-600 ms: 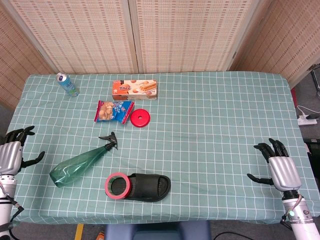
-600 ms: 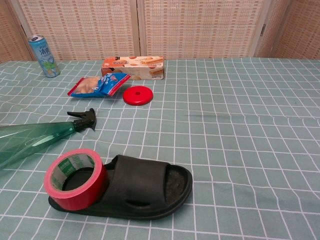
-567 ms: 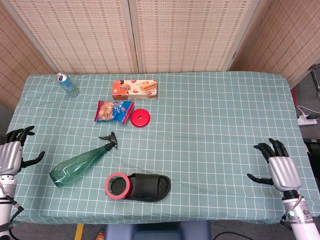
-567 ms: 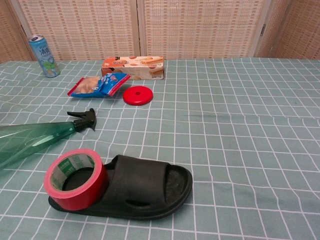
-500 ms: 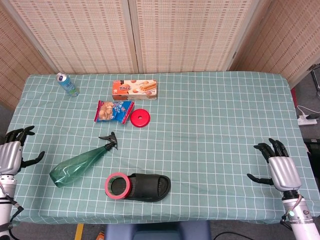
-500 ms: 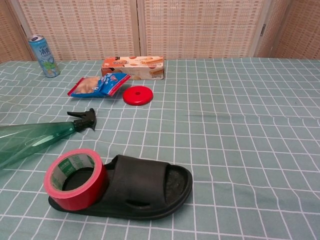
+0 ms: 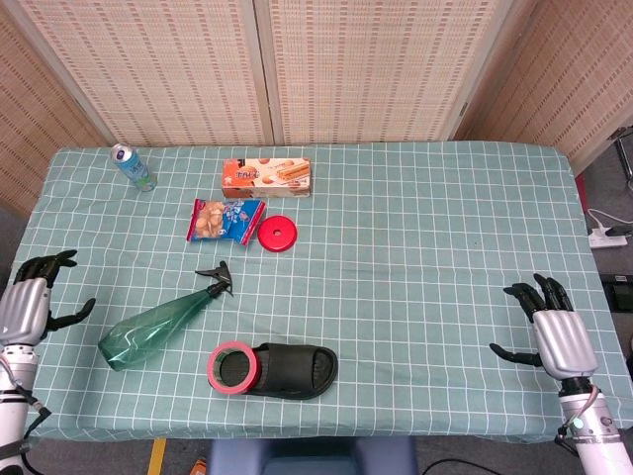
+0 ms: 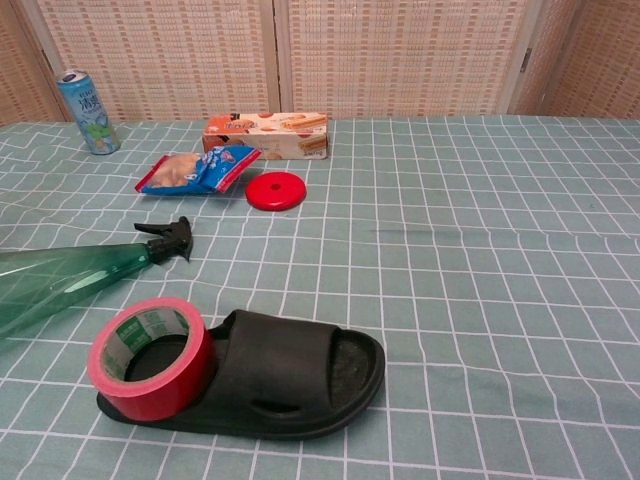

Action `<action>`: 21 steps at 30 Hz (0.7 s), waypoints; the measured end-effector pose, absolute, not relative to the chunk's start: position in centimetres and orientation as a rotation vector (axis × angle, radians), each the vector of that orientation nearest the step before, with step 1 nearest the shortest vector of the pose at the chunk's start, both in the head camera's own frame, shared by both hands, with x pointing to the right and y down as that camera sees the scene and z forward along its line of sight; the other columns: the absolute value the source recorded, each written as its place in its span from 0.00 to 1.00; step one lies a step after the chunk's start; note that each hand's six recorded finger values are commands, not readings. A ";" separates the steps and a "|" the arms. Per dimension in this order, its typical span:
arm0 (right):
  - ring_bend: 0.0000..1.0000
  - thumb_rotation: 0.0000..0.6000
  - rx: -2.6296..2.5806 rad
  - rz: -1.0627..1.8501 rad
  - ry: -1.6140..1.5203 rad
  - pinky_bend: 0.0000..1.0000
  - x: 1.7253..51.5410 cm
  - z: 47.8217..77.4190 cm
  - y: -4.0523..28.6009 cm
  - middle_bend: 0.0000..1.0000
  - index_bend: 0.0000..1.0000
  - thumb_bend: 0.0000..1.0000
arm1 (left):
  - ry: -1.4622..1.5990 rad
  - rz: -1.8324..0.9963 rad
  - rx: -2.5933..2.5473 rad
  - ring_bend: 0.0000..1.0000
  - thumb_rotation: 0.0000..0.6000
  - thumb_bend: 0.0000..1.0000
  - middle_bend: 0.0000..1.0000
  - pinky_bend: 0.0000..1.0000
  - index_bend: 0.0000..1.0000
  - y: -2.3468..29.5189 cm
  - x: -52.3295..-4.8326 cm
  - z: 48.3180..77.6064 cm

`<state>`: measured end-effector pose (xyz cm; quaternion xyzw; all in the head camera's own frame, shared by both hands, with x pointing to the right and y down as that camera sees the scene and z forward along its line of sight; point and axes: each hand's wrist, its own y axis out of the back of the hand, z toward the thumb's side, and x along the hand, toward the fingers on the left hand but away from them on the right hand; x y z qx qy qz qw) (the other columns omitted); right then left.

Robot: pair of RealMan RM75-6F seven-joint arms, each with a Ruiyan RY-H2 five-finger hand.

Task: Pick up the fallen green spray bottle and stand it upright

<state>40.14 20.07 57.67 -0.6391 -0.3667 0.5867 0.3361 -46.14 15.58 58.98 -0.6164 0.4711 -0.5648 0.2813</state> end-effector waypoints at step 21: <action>0.00 1.00 -1.744 1.508 -0.969 0.07 40.2 57.8 19.9 0.19 0.23 0.00 | 0.796 -1.631 -1.585 0.24 1.00 0.25 0.31 0.16 0.29 16.2 -26.5 61.7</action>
